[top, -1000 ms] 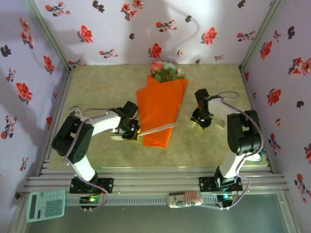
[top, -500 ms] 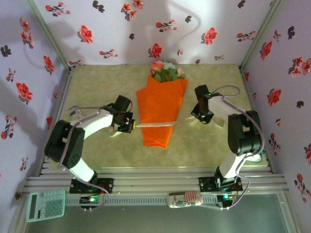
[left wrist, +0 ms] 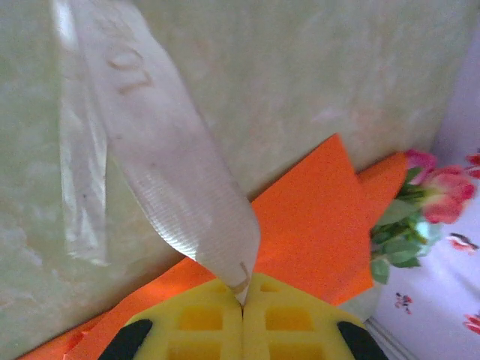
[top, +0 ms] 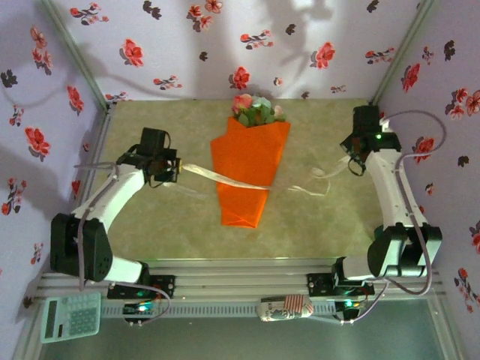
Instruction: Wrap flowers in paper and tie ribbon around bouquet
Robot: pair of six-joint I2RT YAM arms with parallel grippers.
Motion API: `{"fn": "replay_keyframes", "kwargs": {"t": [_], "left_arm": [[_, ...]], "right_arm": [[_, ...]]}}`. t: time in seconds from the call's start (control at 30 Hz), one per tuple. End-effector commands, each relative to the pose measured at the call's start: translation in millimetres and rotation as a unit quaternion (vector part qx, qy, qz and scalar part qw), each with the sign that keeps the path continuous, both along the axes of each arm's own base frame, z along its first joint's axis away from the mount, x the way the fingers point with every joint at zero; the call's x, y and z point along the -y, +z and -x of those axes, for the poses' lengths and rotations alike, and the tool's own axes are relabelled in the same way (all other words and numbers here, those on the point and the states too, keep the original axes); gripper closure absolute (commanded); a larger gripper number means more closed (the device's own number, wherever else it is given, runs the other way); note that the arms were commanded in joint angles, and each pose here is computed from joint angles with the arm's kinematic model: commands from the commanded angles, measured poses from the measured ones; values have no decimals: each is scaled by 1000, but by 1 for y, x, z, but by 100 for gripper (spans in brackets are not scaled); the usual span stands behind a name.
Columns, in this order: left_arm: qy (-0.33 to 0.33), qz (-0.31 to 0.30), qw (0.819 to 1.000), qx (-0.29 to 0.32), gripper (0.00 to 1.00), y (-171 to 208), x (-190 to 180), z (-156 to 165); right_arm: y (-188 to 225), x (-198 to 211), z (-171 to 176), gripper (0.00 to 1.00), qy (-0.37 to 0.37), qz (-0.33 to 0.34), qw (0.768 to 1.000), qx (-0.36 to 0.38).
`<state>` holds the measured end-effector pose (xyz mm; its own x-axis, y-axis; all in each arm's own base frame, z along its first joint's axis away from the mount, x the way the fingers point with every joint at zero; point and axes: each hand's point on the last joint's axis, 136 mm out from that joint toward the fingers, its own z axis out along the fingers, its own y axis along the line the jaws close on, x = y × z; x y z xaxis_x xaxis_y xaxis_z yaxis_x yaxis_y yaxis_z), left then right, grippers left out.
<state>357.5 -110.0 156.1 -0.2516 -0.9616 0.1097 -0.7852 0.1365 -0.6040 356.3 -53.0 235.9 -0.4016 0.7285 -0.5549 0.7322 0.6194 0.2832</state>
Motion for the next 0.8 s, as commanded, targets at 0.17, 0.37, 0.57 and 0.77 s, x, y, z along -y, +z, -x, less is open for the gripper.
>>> {"fn": "replay_keyframes", "kwargs": {"t": [0.17,0.37,0.57,0.77], "left_arm": [[14,-70,997,6,100,25,-45,17],[-11,-126,991,-52,100,8,-58,35],[-49,-134,985,-101,80,-12,-51,47],[-73,-133,982,-113,45,-8,-28,62]], "right_arm": [[55,33,-10,100,-25,53,998,37],[-22,-24,-31,100,47,-91,994,-43],[-68,-51,-18,100,67,-138,984,-86],[-75,-59,-4,60,83,-138,981,-111]]}}
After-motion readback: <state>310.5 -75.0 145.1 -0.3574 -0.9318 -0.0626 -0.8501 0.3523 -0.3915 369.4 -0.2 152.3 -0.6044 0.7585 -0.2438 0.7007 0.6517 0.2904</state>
